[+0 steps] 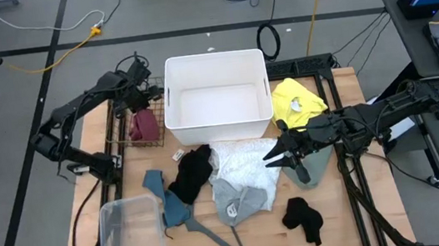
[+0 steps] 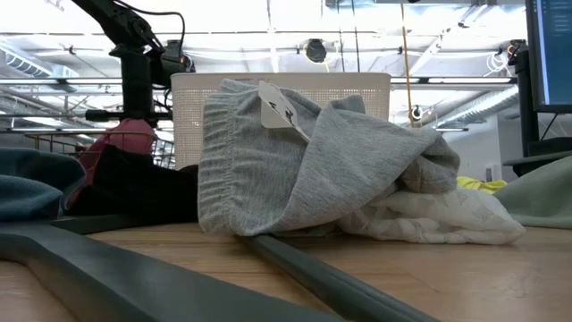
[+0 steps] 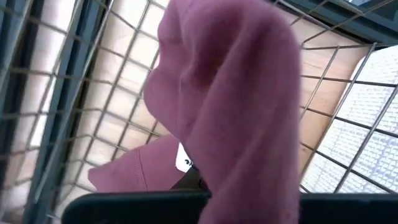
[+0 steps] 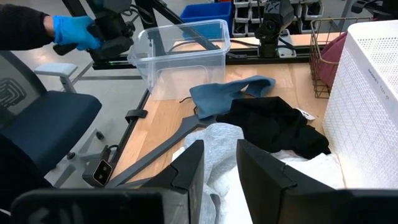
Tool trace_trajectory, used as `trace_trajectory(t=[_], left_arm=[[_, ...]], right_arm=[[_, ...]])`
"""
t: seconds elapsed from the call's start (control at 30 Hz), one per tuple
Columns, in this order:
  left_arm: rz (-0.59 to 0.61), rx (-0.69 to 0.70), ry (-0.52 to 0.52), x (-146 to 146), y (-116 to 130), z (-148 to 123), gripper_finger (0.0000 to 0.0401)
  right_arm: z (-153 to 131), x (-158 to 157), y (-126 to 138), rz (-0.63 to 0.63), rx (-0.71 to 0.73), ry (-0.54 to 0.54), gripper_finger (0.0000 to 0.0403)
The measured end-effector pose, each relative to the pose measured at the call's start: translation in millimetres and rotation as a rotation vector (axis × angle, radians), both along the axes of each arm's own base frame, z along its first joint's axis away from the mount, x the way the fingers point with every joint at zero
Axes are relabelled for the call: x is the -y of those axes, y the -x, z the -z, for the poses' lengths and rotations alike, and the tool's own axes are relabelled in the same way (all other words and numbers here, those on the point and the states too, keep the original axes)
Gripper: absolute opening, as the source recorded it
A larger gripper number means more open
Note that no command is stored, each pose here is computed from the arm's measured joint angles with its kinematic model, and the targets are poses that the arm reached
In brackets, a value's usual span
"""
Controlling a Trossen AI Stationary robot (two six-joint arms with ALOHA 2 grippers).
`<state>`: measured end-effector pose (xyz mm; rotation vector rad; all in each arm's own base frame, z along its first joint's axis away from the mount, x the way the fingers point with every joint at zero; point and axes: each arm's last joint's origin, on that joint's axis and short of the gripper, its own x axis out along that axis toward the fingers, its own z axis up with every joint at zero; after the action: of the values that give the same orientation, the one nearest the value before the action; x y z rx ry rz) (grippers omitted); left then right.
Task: Pick & Place Cloths
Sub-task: Put the red underwear into the brown basket
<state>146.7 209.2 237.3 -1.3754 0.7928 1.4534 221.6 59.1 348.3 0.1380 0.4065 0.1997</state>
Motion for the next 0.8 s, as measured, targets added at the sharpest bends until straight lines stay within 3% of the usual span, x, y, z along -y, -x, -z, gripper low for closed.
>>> trace_trajectory(t=[0.17, 0.27, 0.8], left_arm=[[-0.013, 0.041, 0.086, 4.3, -3.0, 29.8, 0.0000], [-0.031, 0.073, 0.032, 3.2, -5.4, 24.9, 0.0000], [-0.030, 0.040, 0.027, 1.9, -2.6, 27.4, 0.0002]], right_arm=[[0.0, -0.5, 0.1, -0.009, -0.001, -0.004, 0.0086], [0.0, -1.3, 0.3, -0.027, -0.004, -0.014, 0.0086], [-0.1, -1.5, 0.4, -0.029, -0.003, -0.015, 0.0086]])
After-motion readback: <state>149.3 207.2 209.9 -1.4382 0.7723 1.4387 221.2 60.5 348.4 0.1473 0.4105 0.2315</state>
